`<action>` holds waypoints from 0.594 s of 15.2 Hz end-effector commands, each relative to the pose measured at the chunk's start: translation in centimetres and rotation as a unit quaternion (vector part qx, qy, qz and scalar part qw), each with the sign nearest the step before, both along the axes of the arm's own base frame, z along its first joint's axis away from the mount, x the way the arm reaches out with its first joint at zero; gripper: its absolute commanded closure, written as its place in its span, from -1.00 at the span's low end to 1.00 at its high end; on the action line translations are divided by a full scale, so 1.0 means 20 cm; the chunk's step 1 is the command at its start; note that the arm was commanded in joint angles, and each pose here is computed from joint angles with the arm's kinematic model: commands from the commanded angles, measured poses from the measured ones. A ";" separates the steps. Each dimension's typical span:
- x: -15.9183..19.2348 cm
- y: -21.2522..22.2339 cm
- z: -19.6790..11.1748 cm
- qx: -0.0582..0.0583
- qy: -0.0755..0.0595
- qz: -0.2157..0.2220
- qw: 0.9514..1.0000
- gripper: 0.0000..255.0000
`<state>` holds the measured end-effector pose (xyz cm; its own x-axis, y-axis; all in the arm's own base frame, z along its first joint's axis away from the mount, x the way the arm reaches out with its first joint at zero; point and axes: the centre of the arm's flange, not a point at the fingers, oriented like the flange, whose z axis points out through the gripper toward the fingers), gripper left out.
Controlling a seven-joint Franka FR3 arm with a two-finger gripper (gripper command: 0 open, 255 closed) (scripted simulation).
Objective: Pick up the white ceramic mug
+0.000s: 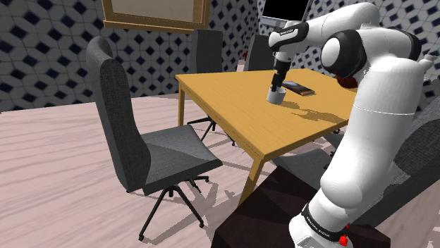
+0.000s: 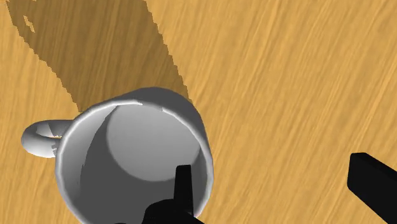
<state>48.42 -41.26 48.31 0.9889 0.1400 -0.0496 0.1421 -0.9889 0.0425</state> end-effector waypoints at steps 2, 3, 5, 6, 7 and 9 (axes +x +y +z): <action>0.06 -0.16 -0.03 -0.003 -0.002 0.000 1.000 -1.00; 0.06 -0.16 -0.06 -0.003 -0.002 0.000 1.000 -1.00; 0.06 -0.16 -0.11 -0.003 -0.002 0.000 1.000 -1.00; 0.06 -0.16 -0.13 -0.003 -0.002 0.000 1.000 -1.00; 0.06 -0.16 -0.16 -0.003 -0.002 0.000 1.000 -1.00; 0.06 -0.16 -0.21 -0.003 -0.002 0.000 1.000 -1.00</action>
<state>49.63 -44.45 44.53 0.9891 0.1395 -0.0472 0.1417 -0.9887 0.0486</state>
